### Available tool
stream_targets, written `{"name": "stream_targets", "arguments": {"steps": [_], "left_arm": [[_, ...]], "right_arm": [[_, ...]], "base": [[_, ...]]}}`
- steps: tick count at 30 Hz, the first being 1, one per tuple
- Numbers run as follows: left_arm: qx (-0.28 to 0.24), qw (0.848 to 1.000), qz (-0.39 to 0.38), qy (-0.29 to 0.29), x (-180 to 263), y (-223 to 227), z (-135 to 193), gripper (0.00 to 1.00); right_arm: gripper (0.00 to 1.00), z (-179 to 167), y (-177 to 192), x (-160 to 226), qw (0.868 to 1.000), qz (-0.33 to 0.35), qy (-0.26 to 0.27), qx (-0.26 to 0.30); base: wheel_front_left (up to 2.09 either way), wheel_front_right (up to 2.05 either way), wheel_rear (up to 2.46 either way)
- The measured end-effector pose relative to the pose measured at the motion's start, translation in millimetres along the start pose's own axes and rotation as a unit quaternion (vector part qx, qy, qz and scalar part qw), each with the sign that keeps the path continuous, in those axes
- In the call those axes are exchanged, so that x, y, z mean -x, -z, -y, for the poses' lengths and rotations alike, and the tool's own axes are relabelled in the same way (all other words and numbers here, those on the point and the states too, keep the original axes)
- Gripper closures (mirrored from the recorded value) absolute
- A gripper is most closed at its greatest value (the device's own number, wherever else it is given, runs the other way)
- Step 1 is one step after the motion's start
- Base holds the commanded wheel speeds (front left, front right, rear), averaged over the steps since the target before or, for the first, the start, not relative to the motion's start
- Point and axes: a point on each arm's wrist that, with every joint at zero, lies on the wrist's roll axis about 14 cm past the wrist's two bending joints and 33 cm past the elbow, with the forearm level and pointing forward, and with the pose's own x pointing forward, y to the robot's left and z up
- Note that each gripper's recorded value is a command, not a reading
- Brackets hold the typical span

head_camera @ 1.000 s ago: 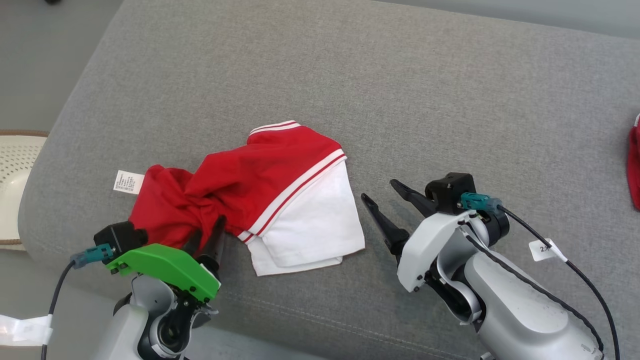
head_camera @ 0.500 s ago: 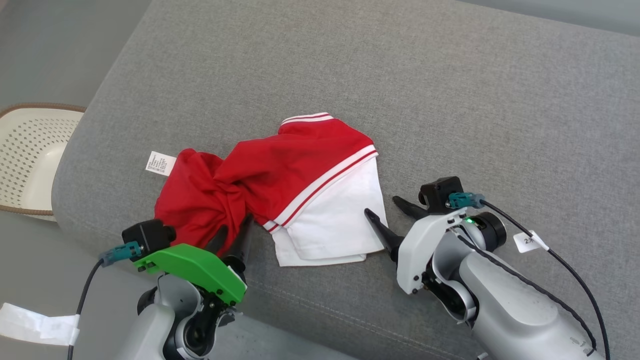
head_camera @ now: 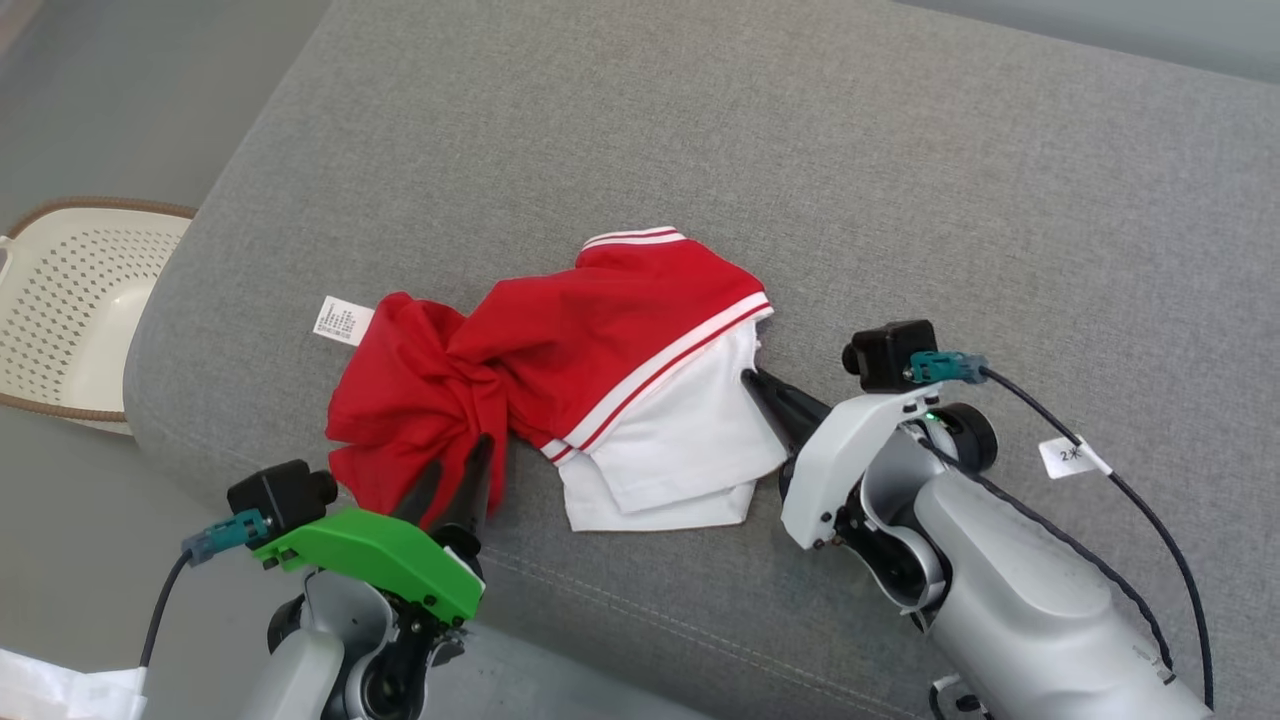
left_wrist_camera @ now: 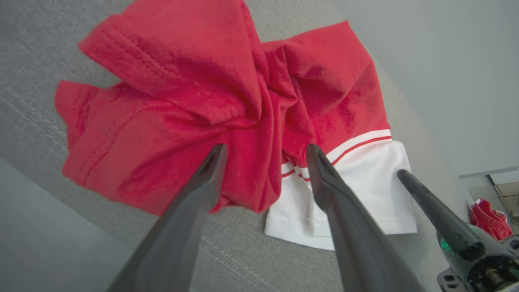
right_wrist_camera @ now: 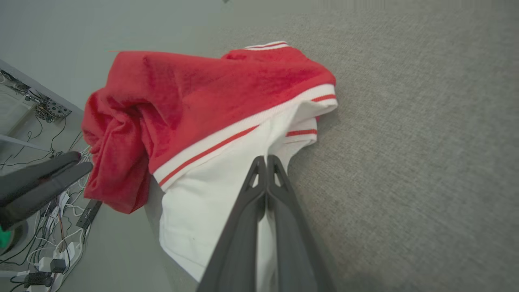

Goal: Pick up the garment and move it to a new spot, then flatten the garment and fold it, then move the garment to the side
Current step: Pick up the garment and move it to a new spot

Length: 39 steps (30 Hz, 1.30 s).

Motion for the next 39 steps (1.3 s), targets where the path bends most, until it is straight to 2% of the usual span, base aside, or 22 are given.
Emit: {"name": "stream_targets", "arguments": {"steps": [7, 10, 16, 23, 26, 30, 35, 39], "left_arm": [[0.004, 1.000, 0.007, 0.008, 1, -1, 3, 0.00], [0.005, 1.000, 0.010, 0.016, 1, -2, 8, 0.00], [0.004, 0.999, 0.011, 0.035, 3, -1, 19, 0.00], [-0.010, 0.998, 0.003, 0.061, 6, 3, 31, 0.00], [-0.011, 0.997, -0.002, 0.073, 8, 7, 38, 0.00], [-0.015, 0.995, -0.014, 0.101, 11, 15, 56, 0.00], [-0.020, 0.986, -0.029, 0.161, 19, 25, 94, 0.00], [-0.019, 0.977, -0.042, 0.208, 29, 34, 125, 0.00]], "right_arm": [[1.00, 9, -56, 3, 0.997, 0.080, 0.006, -0.007], [1.00, 15, -87, 10, 0.991, 0.127, 0.007, -0.042], [1.00, 10, -155, 35, 0.966, 0.232, -0.022, -0.108], [1.00, -6, -221, 80, 0.932, 0.329, -0.065, -0.134], [1.00, -13, -236, 93, 0.925, 0.349, -0.075, -0.131], [1.00, -35, -267, 125, 0.908, 0.390, -0.108, -0.110], [1.00, -66, -307, 180, 0.878, 0.456, -0.135, -0.058], [1.00, -74, -332, 227, 0.852, 0.510, -0.115, -0.012]], "base": [[0.00, 0.00, 0.00], [0.00, 0.00, 0.00], [0.00, 0.00, 0.00], [0.00, 0.00, 0.00], [0.00, 0.00, 0.00], [0.00, 0.00, 0.00], [0.00, 0.00, 0.00], [0.00, 0.00, 0.00]]}}
